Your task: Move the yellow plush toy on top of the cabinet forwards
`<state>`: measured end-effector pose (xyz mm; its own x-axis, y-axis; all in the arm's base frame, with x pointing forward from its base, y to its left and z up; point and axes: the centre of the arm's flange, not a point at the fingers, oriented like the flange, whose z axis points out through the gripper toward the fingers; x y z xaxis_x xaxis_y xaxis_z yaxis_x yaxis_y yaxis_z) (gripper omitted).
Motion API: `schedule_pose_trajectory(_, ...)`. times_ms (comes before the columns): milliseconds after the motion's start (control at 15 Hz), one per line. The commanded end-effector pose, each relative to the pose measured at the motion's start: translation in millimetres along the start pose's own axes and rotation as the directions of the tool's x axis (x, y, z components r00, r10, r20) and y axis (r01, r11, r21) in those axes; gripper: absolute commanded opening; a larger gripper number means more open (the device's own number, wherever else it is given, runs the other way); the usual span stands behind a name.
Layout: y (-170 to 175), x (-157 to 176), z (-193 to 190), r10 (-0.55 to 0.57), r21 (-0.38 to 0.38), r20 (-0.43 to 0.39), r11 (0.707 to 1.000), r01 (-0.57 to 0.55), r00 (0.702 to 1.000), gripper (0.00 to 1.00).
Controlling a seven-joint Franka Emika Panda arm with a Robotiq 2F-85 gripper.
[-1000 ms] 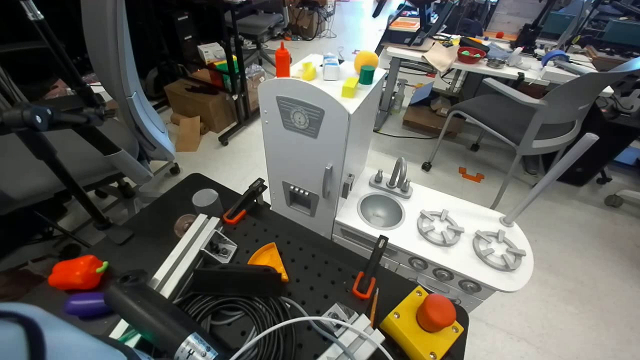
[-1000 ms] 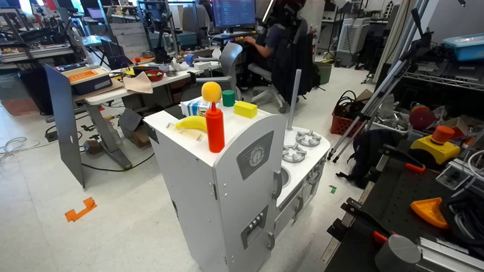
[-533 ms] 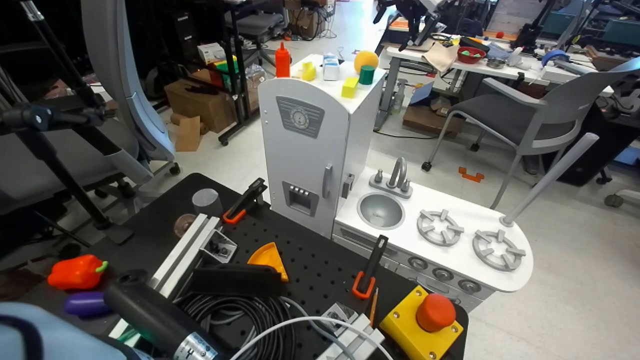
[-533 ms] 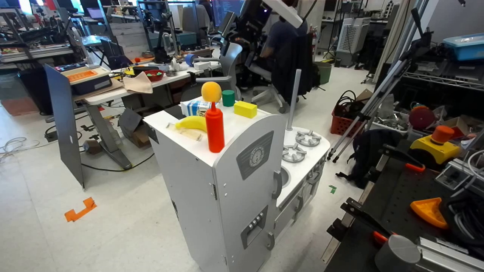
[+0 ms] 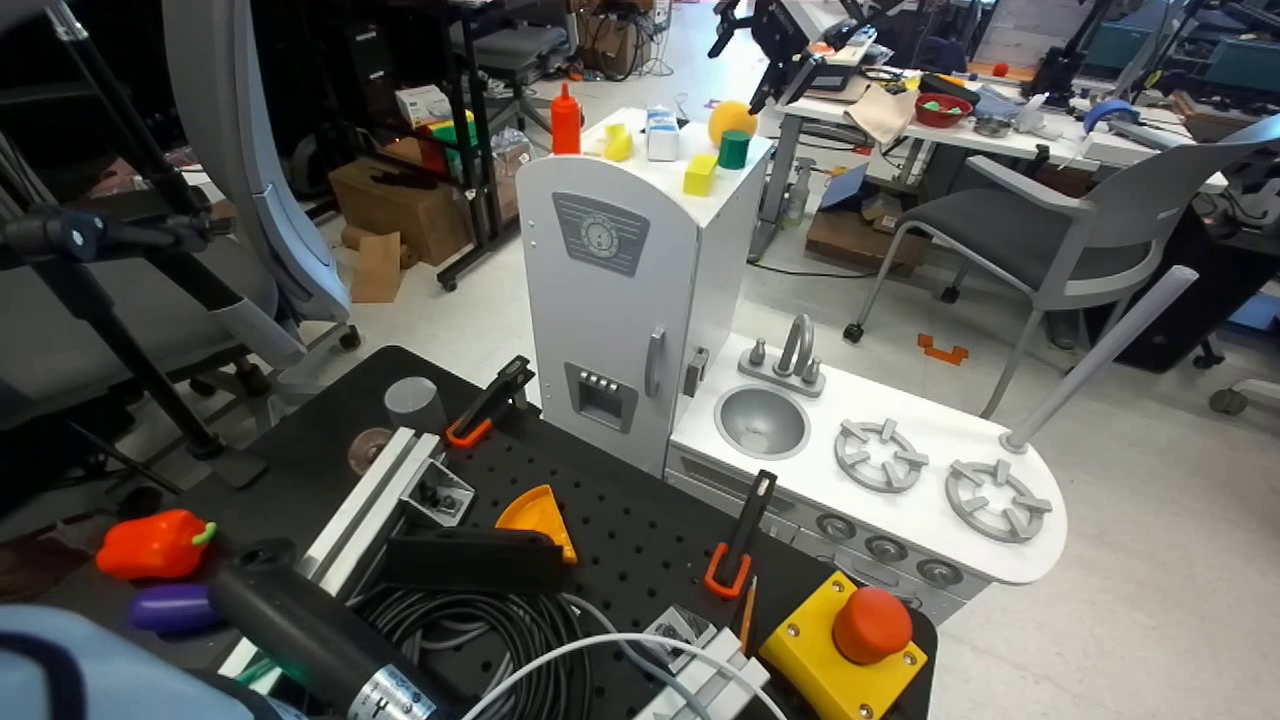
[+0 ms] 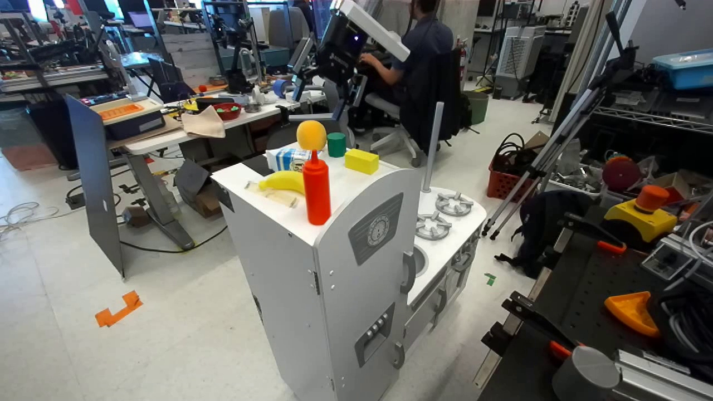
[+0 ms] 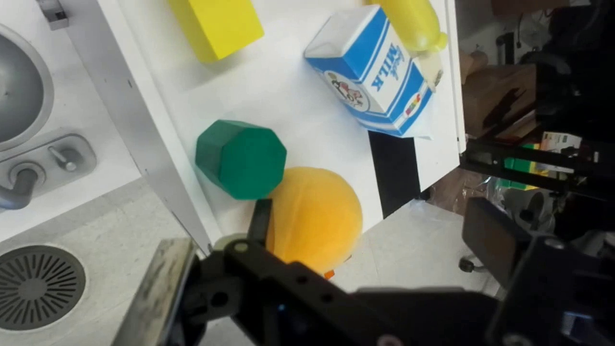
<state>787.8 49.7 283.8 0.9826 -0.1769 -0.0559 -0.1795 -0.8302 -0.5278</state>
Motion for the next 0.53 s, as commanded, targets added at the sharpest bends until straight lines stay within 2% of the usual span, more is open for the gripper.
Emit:
schedule_pose_trajectory(0, -10, 65, 11, 0.029, 0.017, 0.049, 0.999, -0.03, 0.998, 1.0)
schedule_pose_trajectory(467, 7, 78, 33, 0.077, -0.021, 0.081, 0.997, -0.075, 0.994, 1.0)
